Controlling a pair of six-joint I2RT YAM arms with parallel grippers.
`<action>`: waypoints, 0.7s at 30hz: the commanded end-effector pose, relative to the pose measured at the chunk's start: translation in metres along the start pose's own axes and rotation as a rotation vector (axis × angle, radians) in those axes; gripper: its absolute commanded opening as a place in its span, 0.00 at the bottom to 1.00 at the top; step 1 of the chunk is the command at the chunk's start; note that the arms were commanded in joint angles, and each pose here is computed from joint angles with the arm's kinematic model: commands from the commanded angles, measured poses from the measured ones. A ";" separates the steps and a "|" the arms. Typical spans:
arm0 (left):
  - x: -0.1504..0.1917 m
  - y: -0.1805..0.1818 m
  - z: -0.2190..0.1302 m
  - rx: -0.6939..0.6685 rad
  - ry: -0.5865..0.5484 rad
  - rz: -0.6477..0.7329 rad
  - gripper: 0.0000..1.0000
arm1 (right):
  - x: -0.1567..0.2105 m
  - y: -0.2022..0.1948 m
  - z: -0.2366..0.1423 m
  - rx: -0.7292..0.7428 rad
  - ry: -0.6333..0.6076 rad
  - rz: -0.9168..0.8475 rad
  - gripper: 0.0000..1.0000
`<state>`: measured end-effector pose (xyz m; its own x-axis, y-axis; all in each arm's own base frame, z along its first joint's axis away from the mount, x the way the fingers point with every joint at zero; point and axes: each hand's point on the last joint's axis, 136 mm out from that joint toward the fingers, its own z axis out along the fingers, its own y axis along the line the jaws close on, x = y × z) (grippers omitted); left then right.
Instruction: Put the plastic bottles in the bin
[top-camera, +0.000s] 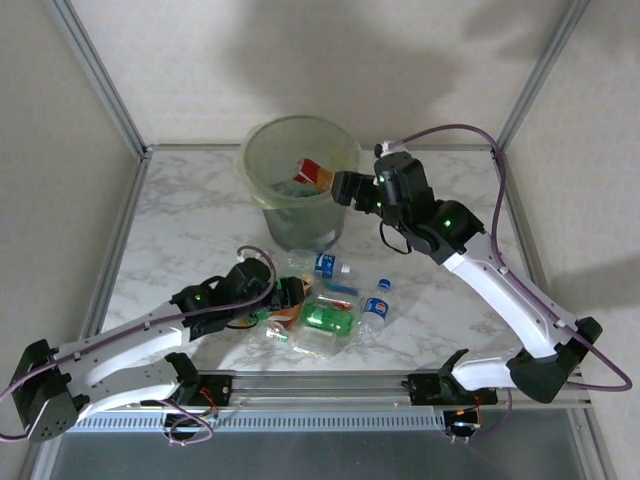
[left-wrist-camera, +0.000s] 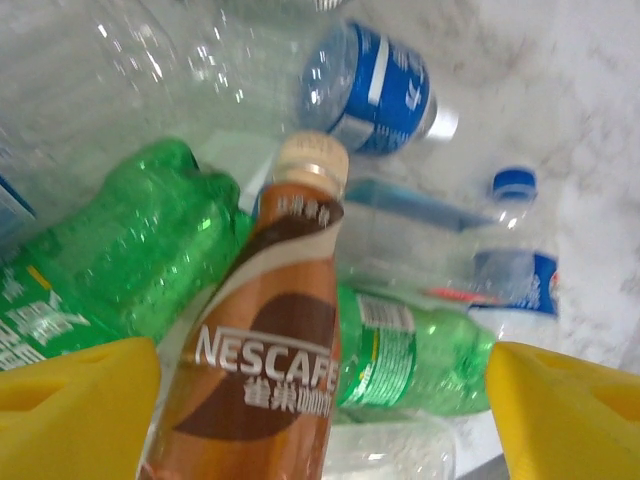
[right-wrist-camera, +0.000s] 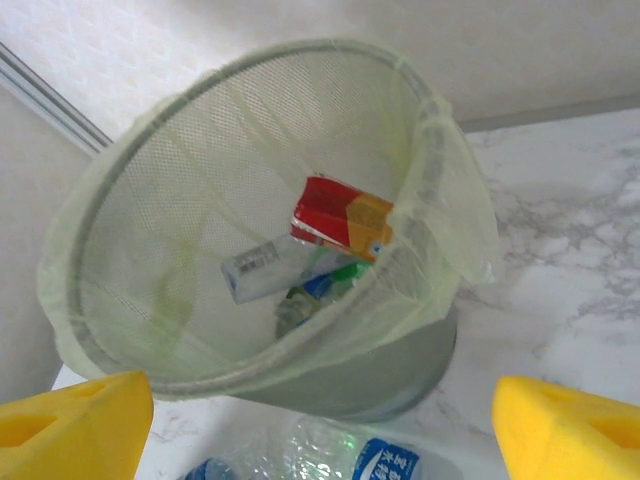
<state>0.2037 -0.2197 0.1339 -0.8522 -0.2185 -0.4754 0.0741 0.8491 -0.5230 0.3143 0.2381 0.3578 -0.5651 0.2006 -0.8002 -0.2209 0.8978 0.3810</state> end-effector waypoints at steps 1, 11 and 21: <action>0.013 -0.004 -0.002 -0.028 0.052 0.071 0.83 | -0.005 -0.011 -0.011 0.022 -0.042 0.042 0.88; 0.036 -0.001 0.007 -0.081 0.129 0.168 0.82 | 0.001 -0.023 -0.011 0.043 -0.035 0.057 0.87; 0.041 0.015 0.012 -0.175 0.133 0.210 0.82 | 0.009 -0.026 -0.009 0.041 -0.026 0.071 0.87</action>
<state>0.1728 -0.2257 0.0958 -0.8996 0.0054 -0.4368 0.1686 0.9267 -0.3360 0.3085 0.2180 0.3347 -0.5855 0.2326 -0.7766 -0.1552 0.9081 0.3890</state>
